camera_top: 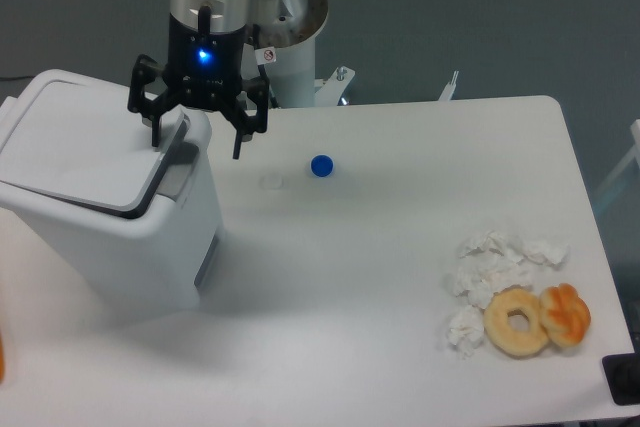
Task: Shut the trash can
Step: 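Press the gripper down on the lid to seat it shut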
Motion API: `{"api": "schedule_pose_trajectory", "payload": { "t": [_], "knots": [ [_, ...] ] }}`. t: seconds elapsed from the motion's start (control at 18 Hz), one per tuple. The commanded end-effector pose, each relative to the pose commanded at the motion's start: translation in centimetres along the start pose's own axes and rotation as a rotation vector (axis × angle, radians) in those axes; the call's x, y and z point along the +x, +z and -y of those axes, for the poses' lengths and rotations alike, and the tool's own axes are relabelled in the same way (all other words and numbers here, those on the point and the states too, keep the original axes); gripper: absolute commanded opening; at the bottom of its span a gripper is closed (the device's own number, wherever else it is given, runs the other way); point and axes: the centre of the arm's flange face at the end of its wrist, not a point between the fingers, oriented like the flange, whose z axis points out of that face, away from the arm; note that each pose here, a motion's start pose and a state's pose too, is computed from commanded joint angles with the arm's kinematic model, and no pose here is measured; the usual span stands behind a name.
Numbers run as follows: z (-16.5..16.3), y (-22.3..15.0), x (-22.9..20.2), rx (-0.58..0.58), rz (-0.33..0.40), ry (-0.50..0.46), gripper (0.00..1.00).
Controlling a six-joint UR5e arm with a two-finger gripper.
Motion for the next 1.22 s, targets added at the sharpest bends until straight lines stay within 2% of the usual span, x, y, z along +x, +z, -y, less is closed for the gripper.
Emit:
{"api": "schedule_pose_trajectory", "payload": {
  "t": [0.61,1.22],
  "knots": [
    [1.5,2.2,-0.2,-0.009,-0.007,0.006,1.0],
    [1.5,3.4,-0.6,-0.025,-0.01,0.007,1.0]
  ]
}}
